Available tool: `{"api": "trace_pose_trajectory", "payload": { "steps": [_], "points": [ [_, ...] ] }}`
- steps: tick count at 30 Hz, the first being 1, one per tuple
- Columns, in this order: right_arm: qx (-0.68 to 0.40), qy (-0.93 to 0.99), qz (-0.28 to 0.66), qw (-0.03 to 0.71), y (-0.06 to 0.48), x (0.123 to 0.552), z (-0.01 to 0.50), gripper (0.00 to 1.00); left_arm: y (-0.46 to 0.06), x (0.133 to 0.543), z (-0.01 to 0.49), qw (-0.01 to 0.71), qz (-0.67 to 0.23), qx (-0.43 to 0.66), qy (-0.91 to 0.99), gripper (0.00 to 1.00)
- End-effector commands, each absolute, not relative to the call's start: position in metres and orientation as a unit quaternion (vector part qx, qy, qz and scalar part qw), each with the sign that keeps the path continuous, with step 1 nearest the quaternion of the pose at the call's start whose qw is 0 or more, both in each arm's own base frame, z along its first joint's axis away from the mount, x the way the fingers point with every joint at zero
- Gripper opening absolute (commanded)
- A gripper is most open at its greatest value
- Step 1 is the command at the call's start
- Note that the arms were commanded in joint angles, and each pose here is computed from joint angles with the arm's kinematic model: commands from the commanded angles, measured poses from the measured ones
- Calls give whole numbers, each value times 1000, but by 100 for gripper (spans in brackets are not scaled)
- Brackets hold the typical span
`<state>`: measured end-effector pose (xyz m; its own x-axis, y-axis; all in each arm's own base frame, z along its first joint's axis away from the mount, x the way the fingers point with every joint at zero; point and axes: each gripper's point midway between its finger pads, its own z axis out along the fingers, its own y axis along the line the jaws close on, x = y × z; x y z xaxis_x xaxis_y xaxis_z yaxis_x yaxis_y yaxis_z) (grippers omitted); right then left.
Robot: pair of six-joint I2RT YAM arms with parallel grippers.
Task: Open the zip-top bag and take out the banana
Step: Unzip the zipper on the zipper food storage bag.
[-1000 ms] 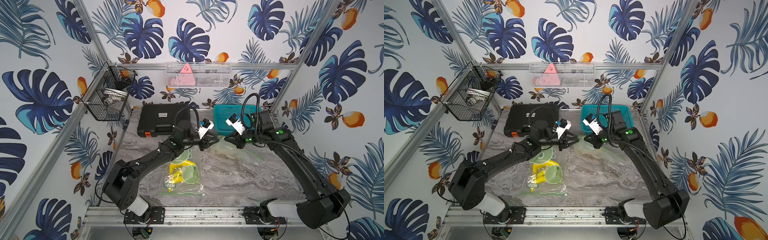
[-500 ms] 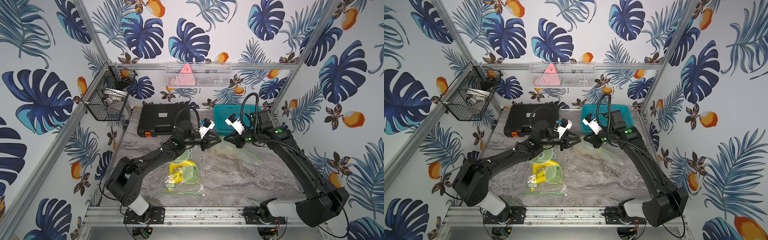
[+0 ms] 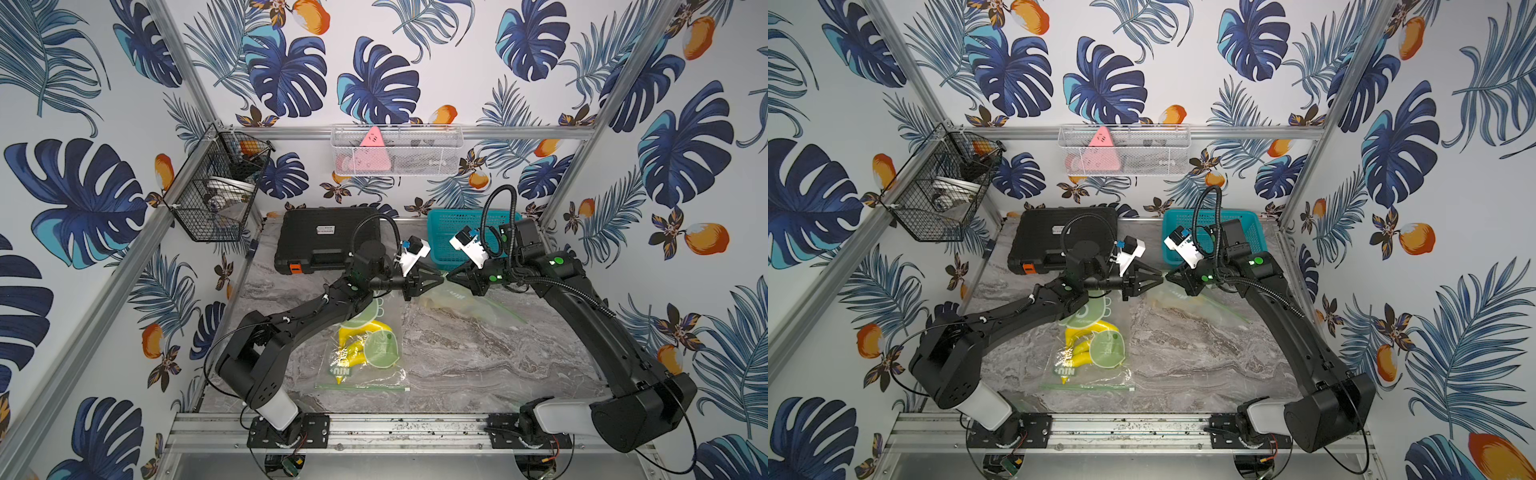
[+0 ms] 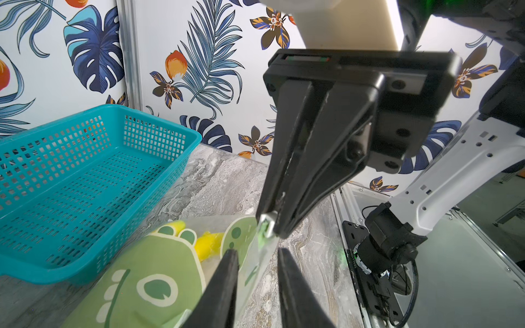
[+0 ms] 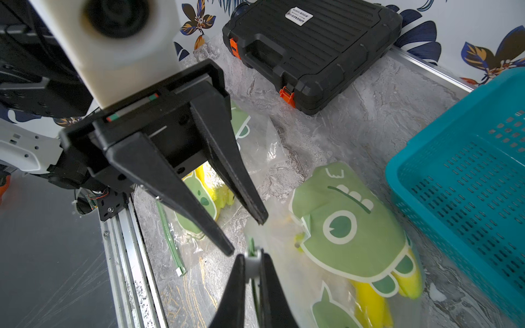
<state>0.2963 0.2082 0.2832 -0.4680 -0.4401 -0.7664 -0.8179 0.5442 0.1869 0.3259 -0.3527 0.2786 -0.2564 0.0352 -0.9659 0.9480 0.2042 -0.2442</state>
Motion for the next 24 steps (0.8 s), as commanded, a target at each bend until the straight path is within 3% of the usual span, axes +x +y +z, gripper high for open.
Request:
{"api": "trace_pose_trajectory", "payload": {
  "steps": [1,13,20,24],
  "points": [
    [-392,807,288,335,210,292,285,8,-354,326,289,476,-498,400,605,28],
    [-390,804,294,340,212,294,290,8,-357,325,289,471,-507,398,602,17],
    [-389,804,294,341,212,294,290,8,-359,325,288,467,-514,395,601,17],
    [-388,805,293,340,212,293,289,8,-360,325,290,466,-518,396,598,0]
  ]
}}
